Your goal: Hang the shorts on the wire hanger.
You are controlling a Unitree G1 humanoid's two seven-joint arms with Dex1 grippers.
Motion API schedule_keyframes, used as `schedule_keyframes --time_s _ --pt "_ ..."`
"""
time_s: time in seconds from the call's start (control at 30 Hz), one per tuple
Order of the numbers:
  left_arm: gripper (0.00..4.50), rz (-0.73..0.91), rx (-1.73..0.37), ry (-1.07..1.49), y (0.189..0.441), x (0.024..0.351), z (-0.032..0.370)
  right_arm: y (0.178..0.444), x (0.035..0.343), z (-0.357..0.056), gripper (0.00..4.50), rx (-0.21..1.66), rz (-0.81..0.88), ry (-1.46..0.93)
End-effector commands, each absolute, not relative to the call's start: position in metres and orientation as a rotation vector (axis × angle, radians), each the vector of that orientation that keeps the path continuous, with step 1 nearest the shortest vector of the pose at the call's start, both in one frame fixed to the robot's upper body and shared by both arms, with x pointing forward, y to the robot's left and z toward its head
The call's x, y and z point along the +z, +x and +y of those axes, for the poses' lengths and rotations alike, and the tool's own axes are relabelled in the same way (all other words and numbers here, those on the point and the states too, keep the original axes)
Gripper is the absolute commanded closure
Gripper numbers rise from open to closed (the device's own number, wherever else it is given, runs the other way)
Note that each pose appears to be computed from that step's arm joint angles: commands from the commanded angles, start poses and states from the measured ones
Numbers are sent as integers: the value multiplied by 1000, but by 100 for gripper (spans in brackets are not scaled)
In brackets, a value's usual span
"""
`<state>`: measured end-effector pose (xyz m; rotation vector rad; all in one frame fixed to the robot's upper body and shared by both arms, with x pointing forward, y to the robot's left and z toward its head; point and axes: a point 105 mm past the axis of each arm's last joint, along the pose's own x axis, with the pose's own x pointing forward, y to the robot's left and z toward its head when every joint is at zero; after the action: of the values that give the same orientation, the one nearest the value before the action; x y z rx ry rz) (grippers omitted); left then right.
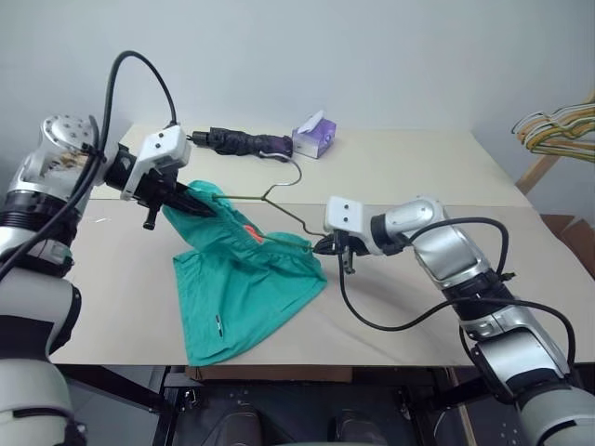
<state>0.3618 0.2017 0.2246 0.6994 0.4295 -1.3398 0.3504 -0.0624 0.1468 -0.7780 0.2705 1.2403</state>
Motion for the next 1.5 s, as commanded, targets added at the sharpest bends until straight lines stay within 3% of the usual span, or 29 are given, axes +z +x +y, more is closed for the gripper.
schedule_keyframes --time_s 0.03,0.07,0.17,0.3,0.53,0.63,0.8,0.9,1.13,1.23,1.5 --pt "446 370 -1306 747 366 237 206 351 161 -54 450 1228 144 -833" --pt "446 371 -1303 764 366 235 207 353 160 -54 450 1224 140 -844" --pt "446 380 -1292 782 367 233 211 358 166 -56 369 1194 88 -858" --pt "446 388 -1278 785 366 230 216 365 183 -65 238 1135 15 -840" --pt "446 356 -1236 775 372 230 219 381 207 -106 14 924 52 -706" --pt "446 319 -1212 759 375 236 218 372 206 -124 14 910 106 -635" --pt "446 276 -1224 745 373 246 216 354 169 -131 14 936 233 -505" --pt "446 277 -1221 756 372 247 216 347 144 -115 14 965 280 -392" --pt "446 273 -1217 754 372 249 216 344 119 -63 14 1025 260 -301" --pt "446 274 -1217 756 371 249 216 348 119 -49 65 1015 265 -252" --pt "446 270 -1212 749 370 250 217 361 112 -46 340 946 282 -202"
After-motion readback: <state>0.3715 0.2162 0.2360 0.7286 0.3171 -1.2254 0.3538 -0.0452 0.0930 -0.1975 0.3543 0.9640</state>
